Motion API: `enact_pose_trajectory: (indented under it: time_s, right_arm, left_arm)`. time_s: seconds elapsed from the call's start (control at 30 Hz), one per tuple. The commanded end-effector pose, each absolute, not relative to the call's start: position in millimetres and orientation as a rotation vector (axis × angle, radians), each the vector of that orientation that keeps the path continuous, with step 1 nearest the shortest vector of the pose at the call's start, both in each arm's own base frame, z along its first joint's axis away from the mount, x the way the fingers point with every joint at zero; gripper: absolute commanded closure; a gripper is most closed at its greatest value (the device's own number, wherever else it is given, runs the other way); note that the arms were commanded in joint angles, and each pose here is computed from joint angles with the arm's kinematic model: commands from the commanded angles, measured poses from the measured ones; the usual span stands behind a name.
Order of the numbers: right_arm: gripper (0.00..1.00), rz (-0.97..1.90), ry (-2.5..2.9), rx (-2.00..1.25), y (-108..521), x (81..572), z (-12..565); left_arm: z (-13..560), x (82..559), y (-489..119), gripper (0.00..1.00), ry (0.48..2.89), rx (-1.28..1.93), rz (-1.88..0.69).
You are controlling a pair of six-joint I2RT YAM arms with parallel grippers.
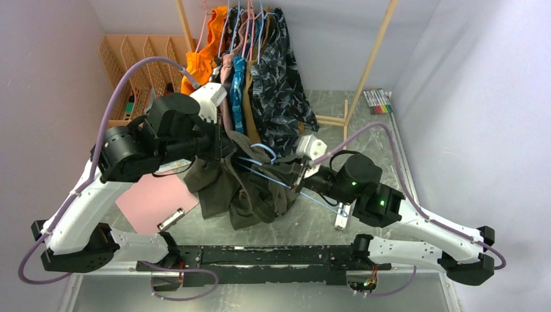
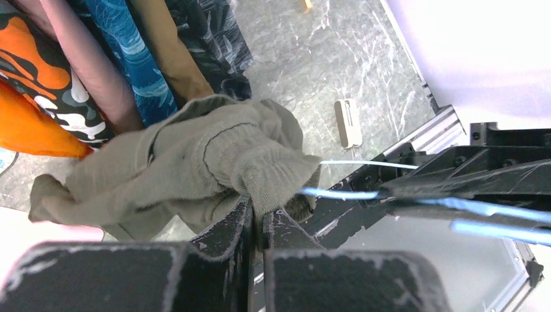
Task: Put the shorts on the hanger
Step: Hang the shorts on the hanger.
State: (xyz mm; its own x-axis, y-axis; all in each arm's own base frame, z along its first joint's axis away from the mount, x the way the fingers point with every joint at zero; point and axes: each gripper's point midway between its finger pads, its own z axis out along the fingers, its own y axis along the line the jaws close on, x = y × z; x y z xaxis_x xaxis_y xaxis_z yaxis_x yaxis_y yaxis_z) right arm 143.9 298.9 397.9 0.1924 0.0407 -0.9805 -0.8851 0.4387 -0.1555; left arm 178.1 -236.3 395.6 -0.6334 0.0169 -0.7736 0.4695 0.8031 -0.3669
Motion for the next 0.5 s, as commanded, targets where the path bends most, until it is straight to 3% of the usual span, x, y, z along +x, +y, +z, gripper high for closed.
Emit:
enact_pose_trajectory:
  time_s: [0.0, 0.3, 0.47]
  right_arm:
    - [1.00, 1.008, 1.180, -1.109, 315.6, 98.4, 383.3]
    - [1.00, 0.815, 1.183, -0.677, 248.1, 141.6, 405.1]
    - [1.00, 0.728, 1.201, -0.607, 232.8, 154.9, 400.4]
  left_arm:
    - [410.8, 162.1, -242.3, 0.93, 2.148, 0.390, -0.829]
    - [422.9, 162.0, -230.3, 0.93, 2.119, 0.369, -0.802]
    - [419.4, 163.1, -226.1, 0.93, 2.132, 0.364, -0.771]
